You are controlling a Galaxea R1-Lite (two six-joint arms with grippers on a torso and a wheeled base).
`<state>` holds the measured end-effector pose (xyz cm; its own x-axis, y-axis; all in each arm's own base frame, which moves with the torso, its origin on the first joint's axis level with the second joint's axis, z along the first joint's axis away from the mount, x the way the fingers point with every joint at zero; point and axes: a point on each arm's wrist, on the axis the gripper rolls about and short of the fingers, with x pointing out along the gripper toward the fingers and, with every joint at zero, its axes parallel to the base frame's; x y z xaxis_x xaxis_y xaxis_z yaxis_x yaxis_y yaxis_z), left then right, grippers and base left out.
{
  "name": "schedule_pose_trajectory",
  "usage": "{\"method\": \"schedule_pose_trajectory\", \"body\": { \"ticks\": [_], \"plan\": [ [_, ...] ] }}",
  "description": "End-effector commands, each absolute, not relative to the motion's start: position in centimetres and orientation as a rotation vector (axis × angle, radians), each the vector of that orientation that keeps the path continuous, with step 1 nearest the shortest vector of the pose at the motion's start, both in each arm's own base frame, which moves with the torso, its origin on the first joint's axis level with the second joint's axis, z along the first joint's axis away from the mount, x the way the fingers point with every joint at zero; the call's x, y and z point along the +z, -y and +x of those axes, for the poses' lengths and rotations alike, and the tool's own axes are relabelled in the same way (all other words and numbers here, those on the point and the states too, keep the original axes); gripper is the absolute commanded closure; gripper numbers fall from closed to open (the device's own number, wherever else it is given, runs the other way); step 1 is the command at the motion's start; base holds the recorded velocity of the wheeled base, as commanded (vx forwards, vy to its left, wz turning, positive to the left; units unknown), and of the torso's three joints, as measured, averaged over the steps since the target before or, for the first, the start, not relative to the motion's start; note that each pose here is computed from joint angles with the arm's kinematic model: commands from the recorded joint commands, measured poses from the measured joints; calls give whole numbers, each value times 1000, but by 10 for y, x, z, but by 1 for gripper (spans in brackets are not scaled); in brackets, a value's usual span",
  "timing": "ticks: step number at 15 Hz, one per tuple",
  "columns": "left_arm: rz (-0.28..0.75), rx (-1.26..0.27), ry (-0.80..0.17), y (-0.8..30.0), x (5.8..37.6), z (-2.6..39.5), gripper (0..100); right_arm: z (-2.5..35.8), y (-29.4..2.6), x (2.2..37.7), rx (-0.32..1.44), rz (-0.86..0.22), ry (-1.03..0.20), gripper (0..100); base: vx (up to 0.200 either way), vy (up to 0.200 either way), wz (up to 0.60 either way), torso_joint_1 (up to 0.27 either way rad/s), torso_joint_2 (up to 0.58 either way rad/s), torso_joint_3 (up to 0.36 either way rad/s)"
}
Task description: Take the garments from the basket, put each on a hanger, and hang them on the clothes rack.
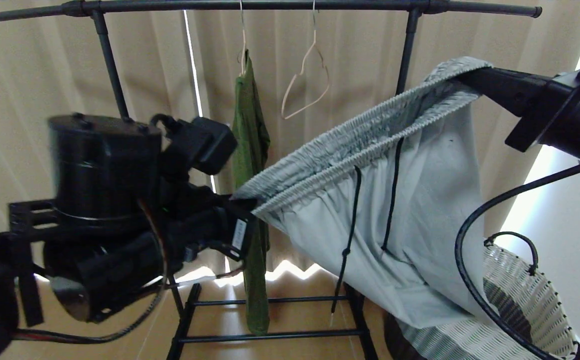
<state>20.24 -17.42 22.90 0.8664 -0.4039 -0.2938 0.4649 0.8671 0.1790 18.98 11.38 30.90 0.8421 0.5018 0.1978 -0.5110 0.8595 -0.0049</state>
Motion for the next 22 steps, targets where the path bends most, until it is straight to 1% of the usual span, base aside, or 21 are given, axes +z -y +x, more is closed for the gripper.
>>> {"method": "schedule_pose_trajectory", "body": {
  "ticks": [1, 3, 4, 5, 8, 10, 11, 12, 13, 15, 16, 18, 19, 22],
  "plan": [
    [246, -360, -134, 135, 275, 194, 100, 209, -125, 303, 533, 46, 194, 100, 0, 0, 0, 0, 0, 0],
    [268, -315, -102, 126, 290, 199, 100, 216, -129, 307, 540, 55, 225, 100, 0, 0, 0, 0, 0, 0],
    [268, -315, -102, 126, 290, 199, 100, 216, -129, 307, 540, 55, 225, 100, 0, 0, 0, 0, 0, 0],
    [250, -299, -51, 123, 313, 201, 100, 218, -131, 319, 555, 67, 277, 100, 0, 0, 0, 0, 0, 0],
    [231, -294, 12, 124, 333, 200, 100, 215, -129, 337, 570, 83, 342, 100, 0, 0, 0, 0, 0, 0],
    [271, -293, 36, 127, 340, 205, 100, 210, -126, 340, 565, 82, 350, 100, 0, 0, 0, 0, 0, 0],
    [276, -292, 36, 127, 340, 205, 100, 209, -126, 340, 565, 83, 351, 100, 0, 0, 0, 0, 0, 0],
    [309, -294, 35, 131, 339, 211, 100, 205, -123, 338, 566, 79, 346, 100, 0, 0, 0, 0, 0, 0],
    [312, -294, 36, 132, 339, 213, 100, 205, -123, 338, 565, 79, 344, 100, 0, 0, 0, 0, 0, 0],
    [325, -301, 9, 137, 331, 217, 100, 206, -123, 333, 562, 75, 326, 100, 0, 0, 0, 0, 0, 0],
    [354, -317, -51, 142, 310, 221, 100, 212, -120, 315, 538, 53, 267, 100, 0, 0, 0, 0, 0, 0],
    [368, -346, -83, 149, 299, 220, 100, 217, -115, 298, 513, 32, 211, 100, 0, 0, 0, 0, 0, 0],
    [370, -356, -84, 152, 298, 219, 100, 219, -113, 292, 502, 26, 192, 100, 0, 0, 0, 0, 0, 0],
    [371, -367, -73, 156, 301, 219, 100, 223, -113, 291, 489, 25, 190, 100, 0, 0, 0, 0, 0, 0]
  ]
}}
